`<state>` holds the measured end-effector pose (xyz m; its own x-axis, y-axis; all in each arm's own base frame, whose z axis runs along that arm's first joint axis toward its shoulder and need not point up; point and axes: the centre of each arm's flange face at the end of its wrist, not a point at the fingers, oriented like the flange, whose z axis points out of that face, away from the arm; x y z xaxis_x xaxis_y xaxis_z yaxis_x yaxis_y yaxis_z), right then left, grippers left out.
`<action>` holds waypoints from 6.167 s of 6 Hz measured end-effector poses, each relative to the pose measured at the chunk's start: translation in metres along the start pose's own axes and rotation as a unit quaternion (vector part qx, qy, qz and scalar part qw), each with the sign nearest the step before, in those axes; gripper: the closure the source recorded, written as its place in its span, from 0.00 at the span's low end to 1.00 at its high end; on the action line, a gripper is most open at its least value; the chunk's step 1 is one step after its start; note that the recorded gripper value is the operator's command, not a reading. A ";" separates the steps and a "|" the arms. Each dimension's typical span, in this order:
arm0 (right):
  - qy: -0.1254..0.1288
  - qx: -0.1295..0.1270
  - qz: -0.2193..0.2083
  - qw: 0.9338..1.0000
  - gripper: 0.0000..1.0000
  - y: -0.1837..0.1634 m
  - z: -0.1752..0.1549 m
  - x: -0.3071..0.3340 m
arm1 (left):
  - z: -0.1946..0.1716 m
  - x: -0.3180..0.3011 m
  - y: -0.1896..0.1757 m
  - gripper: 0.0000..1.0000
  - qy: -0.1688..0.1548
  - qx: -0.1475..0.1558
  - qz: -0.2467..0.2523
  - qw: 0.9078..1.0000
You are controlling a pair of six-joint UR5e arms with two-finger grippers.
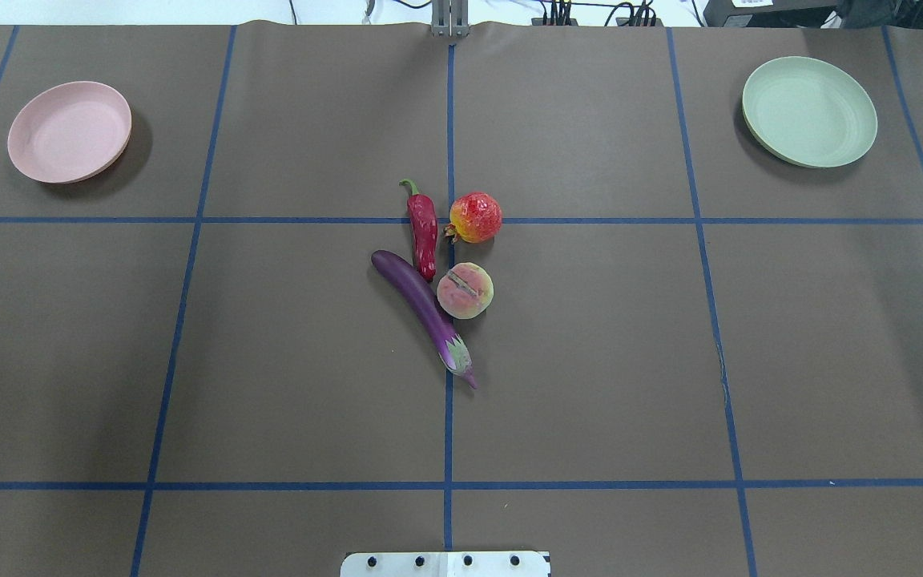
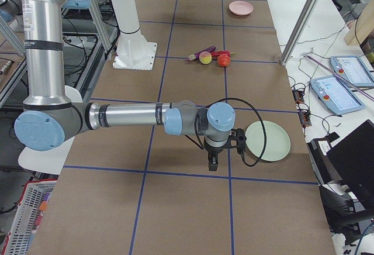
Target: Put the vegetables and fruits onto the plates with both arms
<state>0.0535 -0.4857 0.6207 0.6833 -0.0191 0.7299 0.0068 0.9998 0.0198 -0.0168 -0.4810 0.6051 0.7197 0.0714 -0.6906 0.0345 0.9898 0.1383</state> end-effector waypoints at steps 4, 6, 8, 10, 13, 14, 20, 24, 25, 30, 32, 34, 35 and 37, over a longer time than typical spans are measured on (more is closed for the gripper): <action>-0.012 0.004 -0.002 1.000 0.00 -0.003 -0.002 -0.005 | 0.003 -0.004 0.011 0.00 -0.001 0.002 0.002 1.000; -0.012 0.008 -0.005 1.000 0.00 -0.006 -0.005 -0.009 | 0.002 -0.002 0.011 0.00 0.002 0.003 0.003 1.000; -0.015 0.012 -0.016 1.000 0.00 -0.008 -0.008 -0.021 | 0.000 0.002 0.009 0.00 0.004 0.006 0.004 1.000; -0.017 0.012 -0.027 0.999 0.00 -0.009 -0.009 -0.032 | -0.004 0.007 0.008 0.00 0.006 0.009 0.006 1.000; -0.020 0.012 -0.038 0.999 0.00 -0.010 -0.004 -0.038 | -0.003 0.066 -0.018 0.00 0.068 -0.009 -0.059 0.996; -0.023 0.012 -0.043 0.999 0.00 -0.010 -0.002 -0.041 | 0.001 0.128 -0.047 0.00 0.086 -0.019 -0.088 0.992; -0.027 0.005 -0.049 0.998 0.00 -0.012 0.006 -0.050 | 0.074 0.548 -0.103 0.00 0.103 -0.088 -0.271 0.953; -0.027 0.007 -0.051 0.998 0.00 -0.013 0.005 -0.052 | 0.135 0.679 -0.052 0.03 0.090 -0.095 -0.336 0.933; -0.027 0.007 -0.050 0.998 0.00 -0.013 0.005 -0.052 | 0.144 0.686 -0.052 0.07 0.091 -0.094 -0.339 0.932; -0.027 0.007 -0.050 0.998 0.00 -0.013 0.006 -0.052 | 0.163 0.697 -0.052 1.00 0.079 -0.098 -0.343 0.931; -0.027 0.007 -0.050 0.998 0.00 -0.013 0.006 -0.052 | 0.161 0.697 -0.053 1.00 0.080 -0.099 -0.345 0.930; -0.028 0.007 -0.050 0.998 0.00 -0.013 0.005 -0.052 | 0.115 0.672 -0.083 1.00 0.106 -0.091 -0.350 0.926; -0.028 0.007 -0.051 0.998 0.00 -0.013 0.005 -0.052 | 0.095 0.634 -0.101 1.00 0.115 -0.087 -0.350 0.926; -0.028 0.009 -0.051 0.998 0.00 -0.013 0.004 -0.054 | 0.080 0.544 -0.137 1.00 0.107 -0.053 -0.302 0.946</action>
<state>0.0137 -0.4979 0.5839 0.6380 -0.1227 0.7602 0.0620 0.9922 0.1081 0.4258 -0.5876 0.2670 0.4338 -0.4989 -0.7502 0.3162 0.8640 -0.3918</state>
